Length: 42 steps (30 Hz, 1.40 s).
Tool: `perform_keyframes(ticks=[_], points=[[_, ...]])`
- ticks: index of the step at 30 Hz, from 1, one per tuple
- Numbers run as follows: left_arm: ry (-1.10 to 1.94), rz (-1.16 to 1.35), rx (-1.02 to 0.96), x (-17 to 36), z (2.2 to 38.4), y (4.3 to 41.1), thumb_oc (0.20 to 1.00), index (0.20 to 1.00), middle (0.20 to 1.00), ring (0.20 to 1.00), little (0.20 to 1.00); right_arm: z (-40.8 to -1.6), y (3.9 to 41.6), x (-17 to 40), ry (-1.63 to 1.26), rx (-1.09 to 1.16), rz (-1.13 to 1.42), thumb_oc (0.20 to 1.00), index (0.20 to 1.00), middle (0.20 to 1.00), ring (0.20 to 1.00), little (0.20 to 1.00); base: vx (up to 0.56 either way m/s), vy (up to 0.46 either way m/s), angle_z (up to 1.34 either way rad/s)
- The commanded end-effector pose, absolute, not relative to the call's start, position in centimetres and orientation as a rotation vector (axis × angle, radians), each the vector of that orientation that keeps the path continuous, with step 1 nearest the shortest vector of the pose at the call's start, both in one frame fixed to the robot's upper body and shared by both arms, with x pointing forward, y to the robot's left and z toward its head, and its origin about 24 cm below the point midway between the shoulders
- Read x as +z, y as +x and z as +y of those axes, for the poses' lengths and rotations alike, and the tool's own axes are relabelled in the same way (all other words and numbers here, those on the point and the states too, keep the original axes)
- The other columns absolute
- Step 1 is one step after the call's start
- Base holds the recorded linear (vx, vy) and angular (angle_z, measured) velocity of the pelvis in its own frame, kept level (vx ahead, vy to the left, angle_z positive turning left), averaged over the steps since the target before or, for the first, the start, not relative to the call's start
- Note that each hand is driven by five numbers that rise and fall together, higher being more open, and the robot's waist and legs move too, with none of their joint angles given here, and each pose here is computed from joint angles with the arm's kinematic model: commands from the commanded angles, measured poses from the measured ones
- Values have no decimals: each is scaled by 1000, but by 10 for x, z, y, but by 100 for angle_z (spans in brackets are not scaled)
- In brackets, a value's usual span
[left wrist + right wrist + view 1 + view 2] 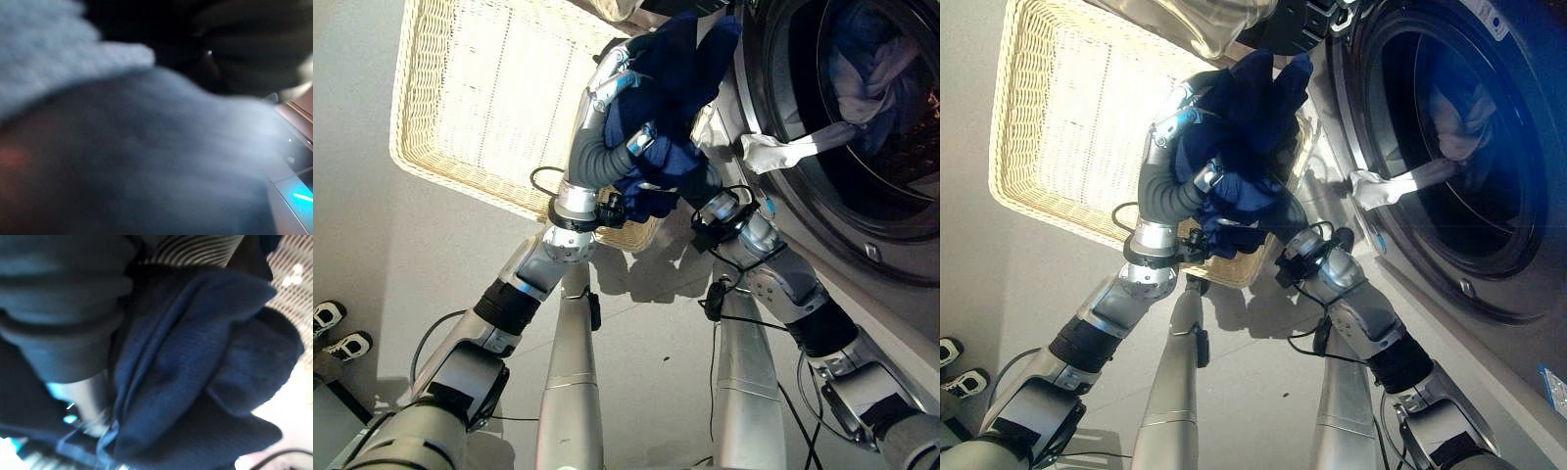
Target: Put the clothes into the washing machine.
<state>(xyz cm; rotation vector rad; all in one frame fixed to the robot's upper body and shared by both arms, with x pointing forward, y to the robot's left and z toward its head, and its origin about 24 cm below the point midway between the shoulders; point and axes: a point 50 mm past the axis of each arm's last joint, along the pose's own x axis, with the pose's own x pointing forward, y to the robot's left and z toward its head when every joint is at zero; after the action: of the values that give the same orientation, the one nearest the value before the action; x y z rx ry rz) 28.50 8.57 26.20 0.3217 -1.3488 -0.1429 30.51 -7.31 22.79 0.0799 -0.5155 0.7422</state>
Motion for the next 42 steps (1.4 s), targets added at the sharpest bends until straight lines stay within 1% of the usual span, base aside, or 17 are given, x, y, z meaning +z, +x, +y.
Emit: perform_keyframes(ticks=[1, 7, 16, 17, 18, 19, 22, 23, 25, 28, 29, 31, 42], points=[[238, -1542, -255, 285, 69, 254, 200, 200, 200, 200, 200, -56, 280, 261, 174, 837, -694, 200, 200, 200, 200, 200, 0, 0, 0], [260, -1536, -253, 284, 65, 256, 200, 200, 200, 200, 200, -61, 281, 266, 218, 776, -740, 200, 200, 200, 200, 200, 0, 0, 0], [270, -1542, -191, 285, 69, 258, 200, 200, 200, 200, 200, -71, 281, 270, 259, 716, -778, 200, 200, 200, 200, 200, 0, 0, 0], [262, -1538, -161, 285, 71, 259, 282, 282, 282, 282, 282, -72, 281, 270, 262, 708, -782, 200, 200, 200, 200, 200, 0, 0, 0], [251, -1536, -143, 285, 73, 259, 570, 570, 570, 570, 570, -73, 281, 270, 263, 703, -784, 200, 200, 200, 200, 200, 0, 0, 0], [242, -1529, -112, 285, 75, 261, 1000, 1000, 1000, 1000, 1000, -74, 281, 270, 268, 695, -787, 200, 200, 200, 200, 200, 0, 0, 0], [240, -1532, -86, 284, 76, 261, 1000, 1000, 1000, 1000, 1000, -75, 282, 270, 271, 685, -791, 200, 200, 200, 200, 200, 0, 0, 0], [200, -1525, 7, 281, 83, 264, 1000, 1000, 1000, 1000, 1000, -79, 283, 270, 278, 660, -800, 200, 200, 200, 200, 200, 0, 0, 0], [173, -1523, 73, 280, 88, 265, 1000, 1000, 1000, 1000, 1000, -81, 283, 271, 287, 643, -809, 200, 200, 200, 200, 200, 0, 0, 0], [161, -1520, 105, 280, 91, 266, 1000, 1000, 1000, 1000, 1000, -82, 283, 271, 289, 633, -814, 200, 200, 200, 200, 200, 0, 0, 0], [123, -1520, 181, 278, 95, 267, 1000, 1000, 1000, 1000, 1000, -83, 283, 273, 299, 609, -831, 200, 200, 200, 200, 200, 0, 0, 0], [63, -1512, 272, 276, 104, 269, 1000, 1000, 1000, 1000, 1000, -89, 282, 277, 319, 554, -872, 200, 200, 200, 200, 200, 0, 0, 0], [42, -1398, 437, 273, 122, 282, 1000, 1000, 1000, 1000, 1000, -116, 275, 289, 370, 346, -1026, 200, 200, 200, 200, 200, 2, 6, 0]])
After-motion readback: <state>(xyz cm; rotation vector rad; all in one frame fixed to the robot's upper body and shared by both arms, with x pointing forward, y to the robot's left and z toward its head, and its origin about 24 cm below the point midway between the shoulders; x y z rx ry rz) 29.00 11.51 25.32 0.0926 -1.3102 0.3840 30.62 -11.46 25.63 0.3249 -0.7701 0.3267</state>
